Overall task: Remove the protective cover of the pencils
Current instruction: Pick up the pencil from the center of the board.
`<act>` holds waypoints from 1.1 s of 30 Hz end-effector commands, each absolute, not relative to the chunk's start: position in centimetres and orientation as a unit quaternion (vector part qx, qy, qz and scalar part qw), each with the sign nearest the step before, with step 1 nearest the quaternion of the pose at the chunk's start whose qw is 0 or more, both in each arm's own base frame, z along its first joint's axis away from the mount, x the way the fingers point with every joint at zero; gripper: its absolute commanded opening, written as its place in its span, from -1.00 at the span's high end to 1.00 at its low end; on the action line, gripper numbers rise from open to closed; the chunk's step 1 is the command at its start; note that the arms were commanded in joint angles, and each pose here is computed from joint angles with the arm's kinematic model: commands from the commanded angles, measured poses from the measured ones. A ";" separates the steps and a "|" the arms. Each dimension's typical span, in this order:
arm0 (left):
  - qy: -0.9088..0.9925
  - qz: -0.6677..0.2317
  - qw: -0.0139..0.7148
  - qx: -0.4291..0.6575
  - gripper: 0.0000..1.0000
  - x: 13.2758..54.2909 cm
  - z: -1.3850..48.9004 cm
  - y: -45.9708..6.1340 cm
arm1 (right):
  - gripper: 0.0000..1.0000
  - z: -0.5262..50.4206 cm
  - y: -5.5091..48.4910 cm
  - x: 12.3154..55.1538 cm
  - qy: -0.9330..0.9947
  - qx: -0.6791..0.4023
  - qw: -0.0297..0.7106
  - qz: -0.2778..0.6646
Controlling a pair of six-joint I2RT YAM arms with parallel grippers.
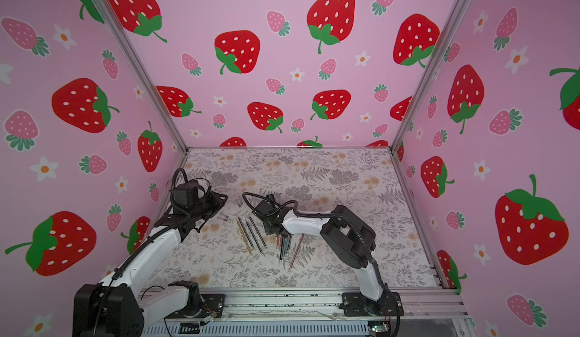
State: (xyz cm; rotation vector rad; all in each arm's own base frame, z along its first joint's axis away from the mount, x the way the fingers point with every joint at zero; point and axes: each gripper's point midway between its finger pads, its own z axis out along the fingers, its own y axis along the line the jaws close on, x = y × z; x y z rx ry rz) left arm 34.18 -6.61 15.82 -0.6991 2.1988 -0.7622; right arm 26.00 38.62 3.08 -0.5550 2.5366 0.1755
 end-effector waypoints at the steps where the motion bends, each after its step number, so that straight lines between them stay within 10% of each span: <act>1: 0.851 -0.289 0.344 -0.272 0.44 33.9 15.3 -6.6 | 0.61 2.9 38.5 26.3 0.944 -0.193 0.261 0.059; 21: 0.851 -0.292 0.341 -0.273 0.44 34.0 15.1 -6.7 | 0.41 1.5 38.1 26.5 0.951 -0.185 0.244 0.039; 33: 0.850 -0.298 0.340 -0.270 0.44 34.1 15.1 -6.9 | 0.86 1.3 38.9 26.3 0.951 -0.195 0.235 0.054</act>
